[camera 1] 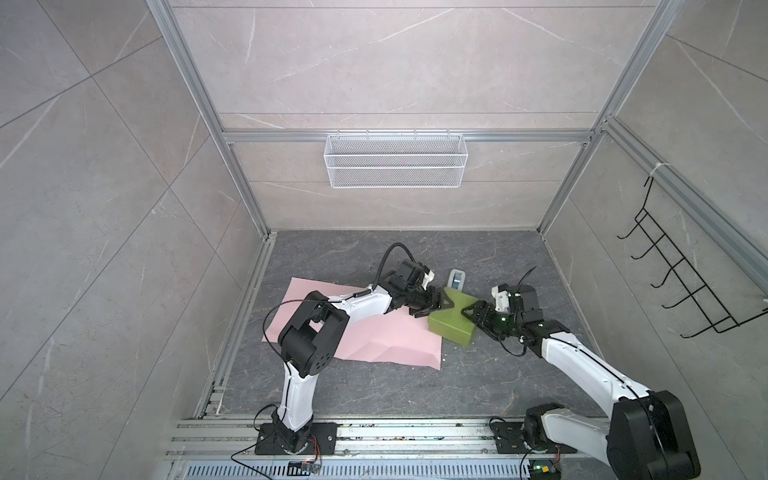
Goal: Wrap the gift box in paper
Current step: 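Lift the green block with both grippers and set it on the pink paper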
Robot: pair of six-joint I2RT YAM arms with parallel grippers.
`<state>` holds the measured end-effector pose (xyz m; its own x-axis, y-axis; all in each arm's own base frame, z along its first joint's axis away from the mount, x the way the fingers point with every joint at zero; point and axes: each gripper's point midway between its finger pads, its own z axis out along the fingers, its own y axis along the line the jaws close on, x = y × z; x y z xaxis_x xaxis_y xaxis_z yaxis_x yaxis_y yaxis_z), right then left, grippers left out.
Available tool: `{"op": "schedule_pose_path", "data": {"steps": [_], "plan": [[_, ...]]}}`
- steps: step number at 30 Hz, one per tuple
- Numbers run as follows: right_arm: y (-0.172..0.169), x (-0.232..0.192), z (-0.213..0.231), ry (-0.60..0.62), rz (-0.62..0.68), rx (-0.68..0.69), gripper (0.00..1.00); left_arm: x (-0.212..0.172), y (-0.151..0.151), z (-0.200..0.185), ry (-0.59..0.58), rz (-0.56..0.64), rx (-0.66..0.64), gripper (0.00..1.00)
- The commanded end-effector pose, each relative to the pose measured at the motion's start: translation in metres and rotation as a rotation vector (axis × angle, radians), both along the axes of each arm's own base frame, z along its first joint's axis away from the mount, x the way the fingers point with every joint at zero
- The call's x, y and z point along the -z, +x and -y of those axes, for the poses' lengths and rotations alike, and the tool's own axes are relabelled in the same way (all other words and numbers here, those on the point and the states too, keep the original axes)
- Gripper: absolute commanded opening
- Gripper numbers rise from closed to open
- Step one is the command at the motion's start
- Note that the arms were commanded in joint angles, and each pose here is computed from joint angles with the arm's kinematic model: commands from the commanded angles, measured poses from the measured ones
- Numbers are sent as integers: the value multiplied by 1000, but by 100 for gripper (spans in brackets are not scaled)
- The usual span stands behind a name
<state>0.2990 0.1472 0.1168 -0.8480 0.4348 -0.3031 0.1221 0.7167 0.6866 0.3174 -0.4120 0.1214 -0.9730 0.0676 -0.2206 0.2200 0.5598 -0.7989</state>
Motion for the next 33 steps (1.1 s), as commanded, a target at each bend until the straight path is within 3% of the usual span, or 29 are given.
{"op": "schedule_pose_path", "data": {"steps": [1, 13, 21, 27, 33], "plan": [[13, -43, -64, 129, 107, -142, 75, -83, -33, 6, -206, 90, 158, 76], [22, -11, -221, 105, 80, -339, 75, -32, -23, -154, -41, 21, -135, 76], [31, 7, -283, 122, 52, -421, 77, 1, -20, -226, 94, 18, -368, 76], [24, 12, -279, 79, 47, -450, 84, 13, -2, -270, 185, 44, -532, 81], [-4, 26, -188, -115, 1, -399, 86, -4, 13, -284, 184, 120, -629, 86]]}}
